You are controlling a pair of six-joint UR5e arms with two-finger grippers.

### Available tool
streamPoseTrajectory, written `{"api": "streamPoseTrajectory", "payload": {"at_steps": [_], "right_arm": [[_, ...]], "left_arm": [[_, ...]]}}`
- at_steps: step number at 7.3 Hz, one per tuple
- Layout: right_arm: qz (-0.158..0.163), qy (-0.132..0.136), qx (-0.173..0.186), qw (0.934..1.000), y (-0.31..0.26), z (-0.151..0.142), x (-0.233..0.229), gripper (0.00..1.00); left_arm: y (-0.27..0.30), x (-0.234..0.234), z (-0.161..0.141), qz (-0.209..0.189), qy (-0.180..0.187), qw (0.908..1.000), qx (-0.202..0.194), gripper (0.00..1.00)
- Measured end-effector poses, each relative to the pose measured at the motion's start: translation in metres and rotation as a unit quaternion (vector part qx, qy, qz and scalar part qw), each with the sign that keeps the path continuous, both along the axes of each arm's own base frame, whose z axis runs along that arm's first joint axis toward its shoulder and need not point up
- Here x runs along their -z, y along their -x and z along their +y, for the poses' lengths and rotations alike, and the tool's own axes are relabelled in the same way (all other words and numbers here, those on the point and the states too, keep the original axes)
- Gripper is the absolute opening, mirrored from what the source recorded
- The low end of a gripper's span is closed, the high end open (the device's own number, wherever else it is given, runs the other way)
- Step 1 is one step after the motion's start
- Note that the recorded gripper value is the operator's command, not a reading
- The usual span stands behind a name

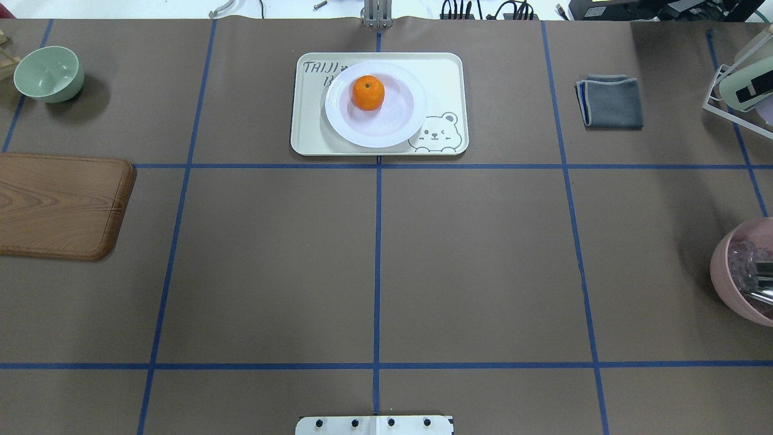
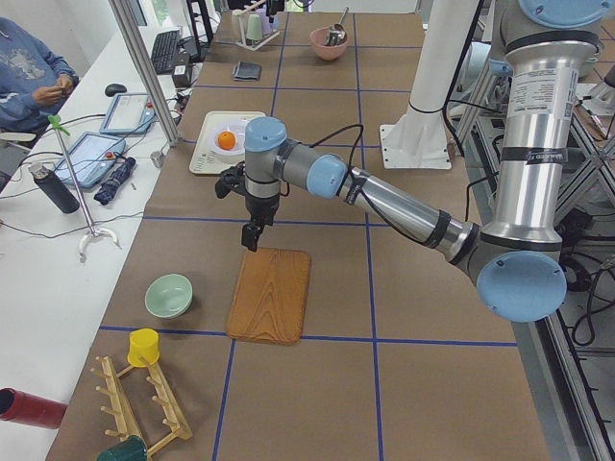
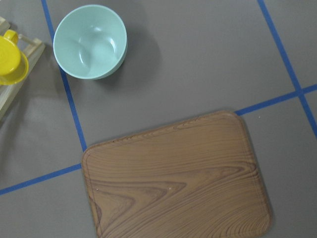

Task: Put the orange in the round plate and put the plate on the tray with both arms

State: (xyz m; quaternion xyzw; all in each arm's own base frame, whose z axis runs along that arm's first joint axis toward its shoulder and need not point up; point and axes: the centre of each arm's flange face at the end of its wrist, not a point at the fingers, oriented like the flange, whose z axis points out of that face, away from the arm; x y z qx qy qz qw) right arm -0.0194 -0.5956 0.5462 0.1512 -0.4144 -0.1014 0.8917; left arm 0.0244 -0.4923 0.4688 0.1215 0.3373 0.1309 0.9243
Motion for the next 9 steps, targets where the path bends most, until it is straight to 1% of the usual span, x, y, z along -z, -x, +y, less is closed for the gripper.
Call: {"api": "streamPoseTrajectory", "payload": {"at_steps": [2,3,4,5,7,9], "right_arm": [[0.049,0.010,0.045,0.9977,-0.026,0.004,-0.006,1.00],[0.072,0.018,0.067,0.9950,-0.041,0.009,-0.007,1.00],[0.088,0.024,0.082,0.9925,-0.058,0.016,-0.002,1.00],[0.096,0.028,0.087,0.9911,-0.071,0.029,0.003,1.00],[0.100,0.036,0.090,0.9903,-0.079,0.054,0.000,1.00],[0.094,0.042,0.091,0.9905,-0.079,0.064,-0.003,1.00]], "left_arm": [[0.013,-0.020,-0.002,-0.001,0.018,0.9998,0.006,0.98],[0.020,-0.032,-0.003,-0.003,0.032,0.9994,0.012,0.98],[0.025,-0.045,-0.005,-0.004,0.046,0.9988,0.018,0.98],[0.028,-0.056,-0.004,0.003,0.060,0.9980,0.021,0.98],[0.027,-0.068,-0.001,0.032,0.085,0.9957,0.020,0.98],[0.027,-0.079,0.003,0.041,0.100,0.9939,0.020,0.98]]}}
